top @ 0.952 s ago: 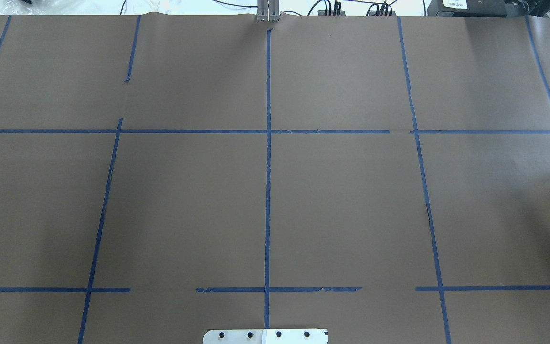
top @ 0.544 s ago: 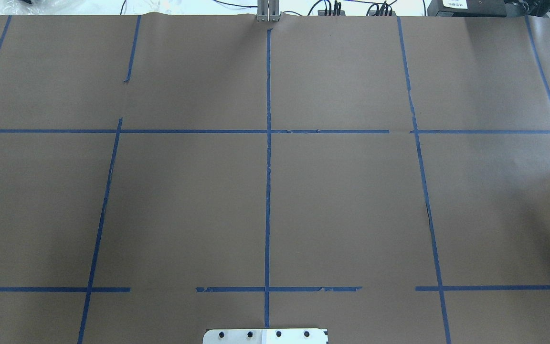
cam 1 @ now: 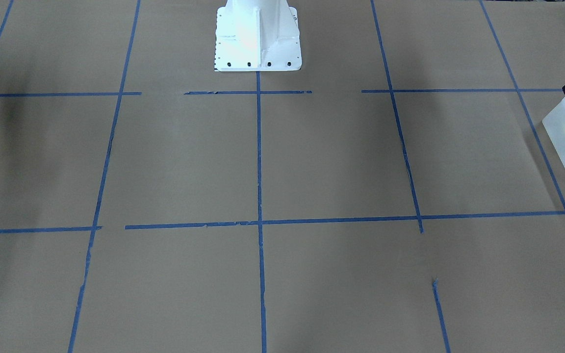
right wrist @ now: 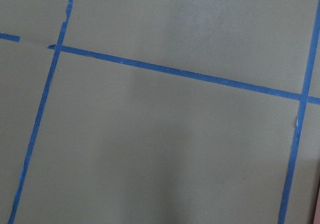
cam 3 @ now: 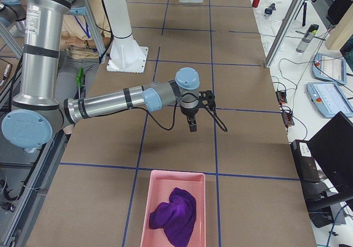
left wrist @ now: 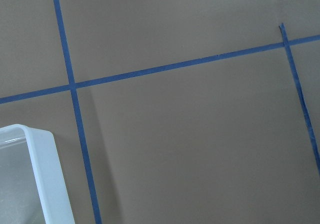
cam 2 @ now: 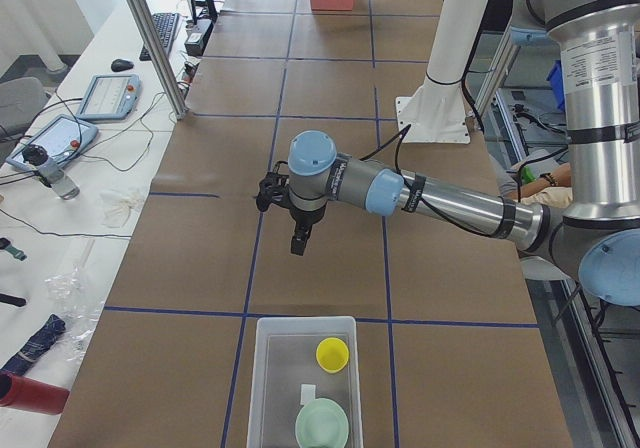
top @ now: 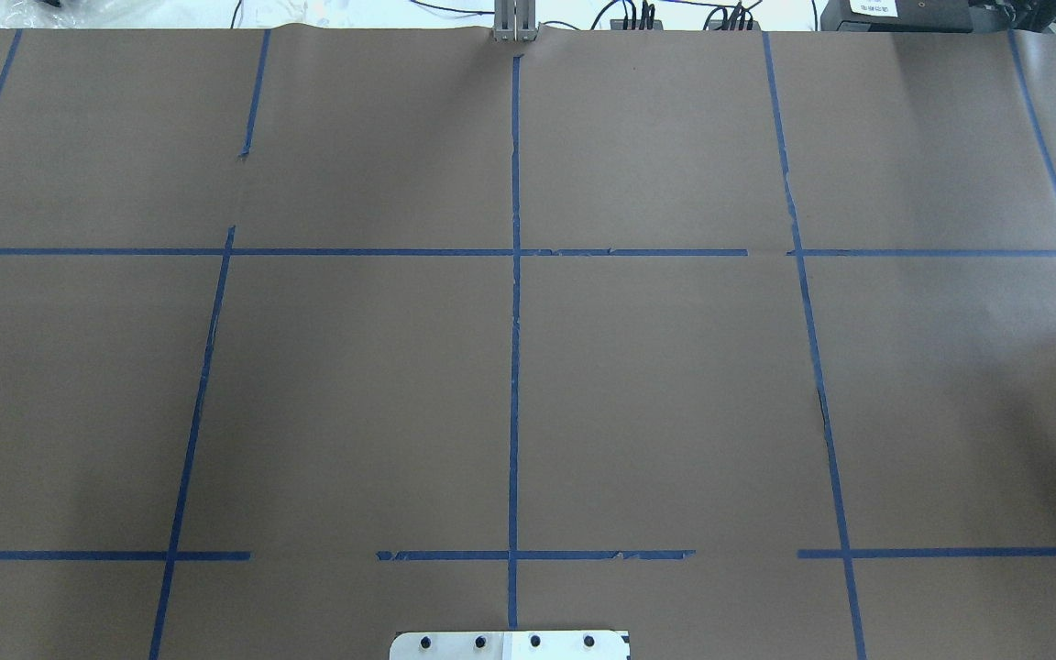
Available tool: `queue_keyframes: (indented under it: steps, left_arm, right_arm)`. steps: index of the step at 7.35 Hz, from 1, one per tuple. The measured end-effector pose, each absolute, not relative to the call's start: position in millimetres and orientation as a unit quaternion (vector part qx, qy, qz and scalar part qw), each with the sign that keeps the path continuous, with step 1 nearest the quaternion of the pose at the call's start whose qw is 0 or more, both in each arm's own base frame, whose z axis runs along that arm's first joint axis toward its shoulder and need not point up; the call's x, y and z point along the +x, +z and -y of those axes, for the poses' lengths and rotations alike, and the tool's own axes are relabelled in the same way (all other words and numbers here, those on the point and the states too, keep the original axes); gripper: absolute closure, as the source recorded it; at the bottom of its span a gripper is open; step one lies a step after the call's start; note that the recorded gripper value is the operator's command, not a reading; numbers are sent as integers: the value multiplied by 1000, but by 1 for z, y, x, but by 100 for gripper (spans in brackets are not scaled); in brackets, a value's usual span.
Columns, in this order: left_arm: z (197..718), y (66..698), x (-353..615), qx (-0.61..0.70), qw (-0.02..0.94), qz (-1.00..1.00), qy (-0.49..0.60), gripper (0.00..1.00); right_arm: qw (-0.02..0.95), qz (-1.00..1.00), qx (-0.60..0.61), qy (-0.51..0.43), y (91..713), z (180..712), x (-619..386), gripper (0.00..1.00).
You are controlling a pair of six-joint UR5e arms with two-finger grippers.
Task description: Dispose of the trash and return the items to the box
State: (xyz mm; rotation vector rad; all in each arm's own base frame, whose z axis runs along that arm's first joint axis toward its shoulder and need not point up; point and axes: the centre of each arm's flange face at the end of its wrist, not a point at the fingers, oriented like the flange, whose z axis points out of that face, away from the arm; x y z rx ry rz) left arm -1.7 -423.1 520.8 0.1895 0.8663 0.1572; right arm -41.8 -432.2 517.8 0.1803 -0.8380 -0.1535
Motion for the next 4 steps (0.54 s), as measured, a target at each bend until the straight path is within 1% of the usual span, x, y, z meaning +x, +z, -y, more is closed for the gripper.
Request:
queue_keyframes:
  steps: [4]
  left_arm:
    - [448, 549, -6, 72, 903, -419, 57, 0]
  right_arm:
    - [910, 403, 73, -66, 532, 420, -38, 0]
